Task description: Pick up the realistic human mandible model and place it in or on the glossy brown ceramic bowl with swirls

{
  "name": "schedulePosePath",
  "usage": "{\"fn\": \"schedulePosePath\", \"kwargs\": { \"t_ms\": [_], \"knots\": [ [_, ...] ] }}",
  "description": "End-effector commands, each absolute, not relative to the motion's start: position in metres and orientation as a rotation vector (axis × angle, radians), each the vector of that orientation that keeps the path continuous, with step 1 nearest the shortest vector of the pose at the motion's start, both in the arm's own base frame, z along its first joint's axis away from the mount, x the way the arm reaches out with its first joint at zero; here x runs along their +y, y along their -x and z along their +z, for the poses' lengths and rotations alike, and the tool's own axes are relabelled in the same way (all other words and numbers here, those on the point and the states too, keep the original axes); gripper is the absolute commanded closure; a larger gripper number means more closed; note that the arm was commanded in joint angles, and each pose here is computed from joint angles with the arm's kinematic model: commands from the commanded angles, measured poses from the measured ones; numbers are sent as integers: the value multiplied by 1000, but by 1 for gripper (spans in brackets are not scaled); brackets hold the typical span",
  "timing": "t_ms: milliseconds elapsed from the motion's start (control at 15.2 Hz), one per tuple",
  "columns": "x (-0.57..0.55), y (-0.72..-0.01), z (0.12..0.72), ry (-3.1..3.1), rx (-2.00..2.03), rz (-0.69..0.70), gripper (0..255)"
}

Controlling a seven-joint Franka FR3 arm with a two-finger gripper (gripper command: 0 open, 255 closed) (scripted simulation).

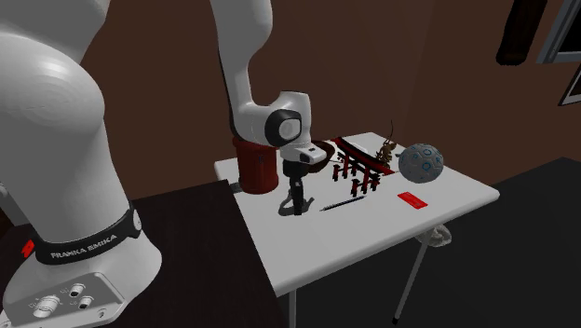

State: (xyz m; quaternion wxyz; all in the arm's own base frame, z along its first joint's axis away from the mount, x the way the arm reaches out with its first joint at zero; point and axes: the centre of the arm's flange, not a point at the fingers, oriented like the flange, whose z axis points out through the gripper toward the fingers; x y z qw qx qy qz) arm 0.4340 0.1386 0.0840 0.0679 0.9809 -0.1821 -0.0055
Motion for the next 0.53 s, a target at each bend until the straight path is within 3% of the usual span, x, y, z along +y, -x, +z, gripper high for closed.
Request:
{"fn": "schedulePosePath", "kwargs": {
  "t_ms": [0, 264, 330, 462],
  "knots": [
    [138, -434, 83, -2955, -549, -16, 0],
    [138, -434, 83, -2955, -549, -16, 0],
    [138, -434, 83, -2955, -549, -16, 255],
    [138, -434, 83, -2955, -549, -16, 255]
  ]
}}
